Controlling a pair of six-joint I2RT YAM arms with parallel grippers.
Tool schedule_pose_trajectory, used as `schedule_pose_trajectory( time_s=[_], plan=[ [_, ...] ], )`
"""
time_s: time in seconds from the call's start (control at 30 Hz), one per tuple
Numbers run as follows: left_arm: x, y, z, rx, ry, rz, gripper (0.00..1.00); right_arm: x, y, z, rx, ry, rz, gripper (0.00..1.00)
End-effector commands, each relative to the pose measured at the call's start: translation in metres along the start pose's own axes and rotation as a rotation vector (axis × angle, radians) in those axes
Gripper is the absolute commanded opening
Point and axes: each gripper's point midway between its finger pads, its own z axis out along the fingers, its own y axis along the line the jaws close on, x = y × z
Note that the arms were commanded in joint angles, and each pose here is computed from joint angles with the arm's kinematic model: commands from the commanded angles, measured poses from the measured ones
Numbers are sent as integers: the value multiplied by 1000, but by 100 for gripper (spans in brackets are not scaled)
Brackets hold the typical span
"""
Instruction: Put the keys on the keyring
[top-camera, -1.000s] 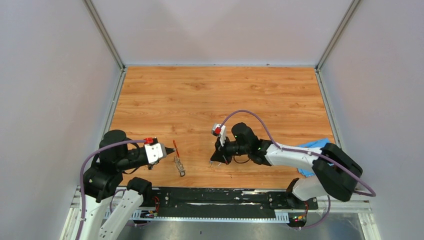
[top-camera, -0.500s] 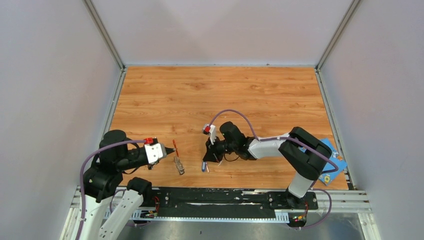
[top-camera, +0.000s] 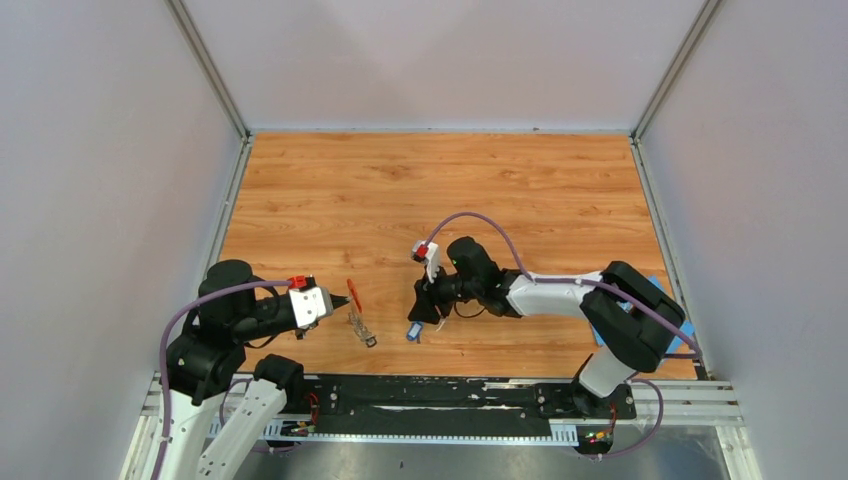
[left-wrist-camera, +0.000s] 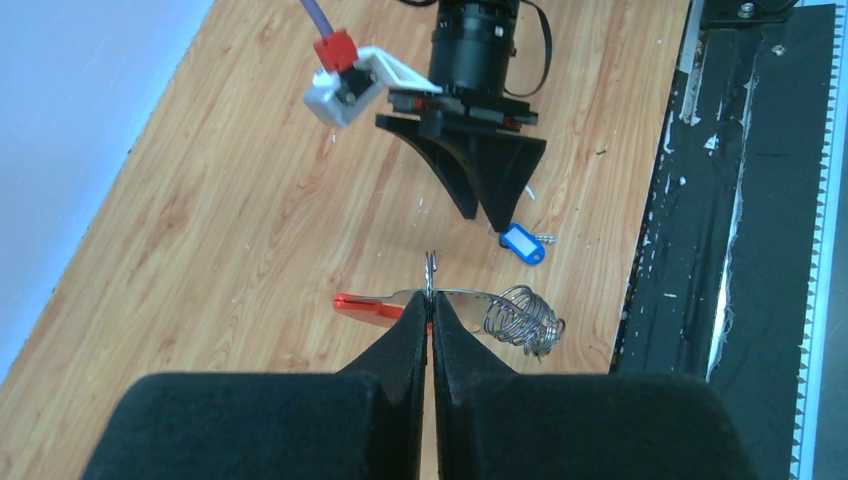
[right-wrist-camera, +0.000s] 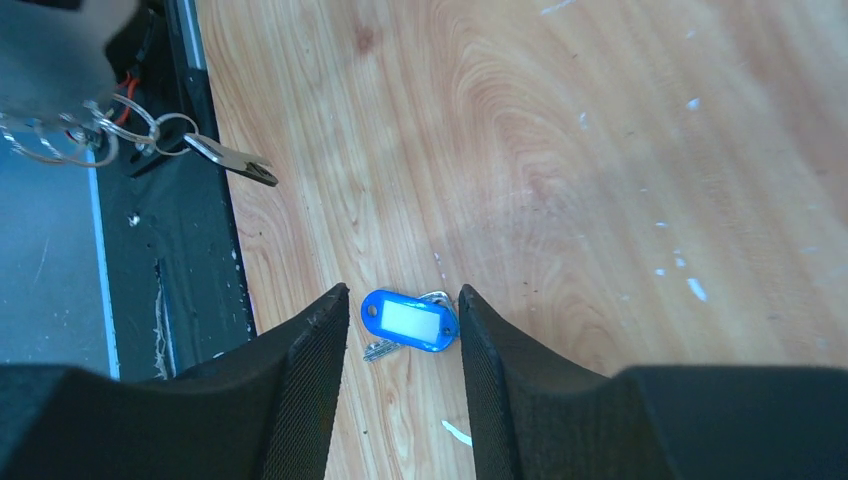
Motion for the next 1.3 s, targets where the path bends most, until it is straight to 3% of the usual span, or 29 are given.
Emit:
schedule_pose_trajectory(
  time_s=[0.0,0.57,0.83,1.27],
  plan=[
    [-10,3,-5,-26,-22,37,0,-2,-5,-20,29,-8,-3,48],
    [-11,5,-6,-30,-21,42,0,37,-2,-14,17,77,185,48],
    [-12,5,-6,-33,-24,50,0,46,-11,-3,33,113,221,45],
    [-11,4,-7,-38,-22,53,0,33,-22,3,76,70,210,33]
  ],
)
